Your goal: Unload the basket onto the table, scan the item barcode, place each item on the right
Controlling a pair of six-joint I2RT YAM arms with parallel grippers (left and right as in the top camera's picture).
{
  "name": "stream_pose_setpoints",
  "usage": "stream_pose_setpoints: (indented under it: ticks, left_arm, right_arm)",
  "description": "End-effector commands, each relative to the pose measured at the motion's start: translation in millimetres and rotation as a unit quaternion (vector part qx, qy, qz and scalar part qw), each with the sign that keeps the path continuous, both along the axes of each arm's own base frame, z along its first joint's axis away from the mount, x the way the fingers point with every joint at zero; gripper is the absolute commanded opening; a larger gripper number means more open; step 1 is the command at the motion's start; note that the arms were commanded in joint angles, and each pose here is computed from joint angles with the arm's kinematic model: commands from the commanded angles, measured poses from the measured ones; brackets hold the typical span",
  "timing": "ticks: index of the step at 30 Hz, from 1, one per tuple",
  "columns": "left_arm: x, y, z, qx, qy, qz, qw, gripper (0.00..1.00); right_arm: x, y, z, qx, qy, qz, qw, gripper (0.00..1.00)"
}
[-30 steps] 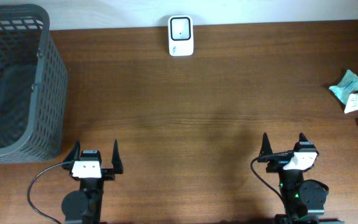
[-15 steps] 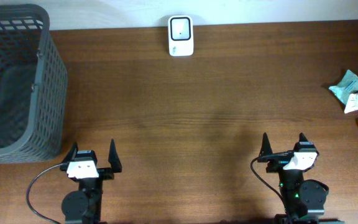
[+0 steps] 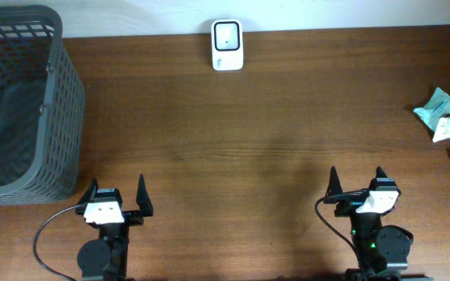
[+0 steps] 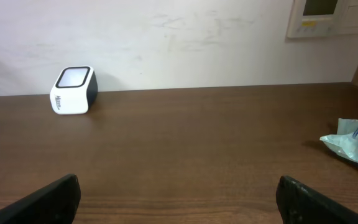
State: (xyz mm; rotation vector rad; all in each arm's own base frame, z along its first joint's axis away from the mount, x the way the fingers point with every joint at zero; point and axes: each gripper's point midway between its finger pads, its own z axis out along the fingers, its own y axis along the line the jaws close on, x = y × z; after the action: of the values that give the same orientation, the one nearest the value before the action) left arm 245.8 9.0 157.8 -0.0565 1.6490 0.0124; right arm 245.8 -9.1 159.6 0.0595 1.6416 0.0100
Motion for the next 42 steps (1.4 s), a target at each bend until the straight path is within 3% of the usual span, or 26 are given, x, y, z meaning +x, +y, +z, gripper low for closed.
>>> stream_pose_setpoints:
  ticks: [1,42]
  left_arm:
    - [-0.2,2.0,-1.7,-0.003,0.000,0.005,1.000,0.99]
    - [-0.2,2.0,-1.7,-0.003,0.000,0.005,1.000,0.99]
  right_arm:
    - [-0.1,-3.8,-3.4,-0.004,0.002,-0.009,1.000,0.99]
    - [-0.1,-4.4,-3.6,-0.004,0.003,-0.011,1.000,0.99]
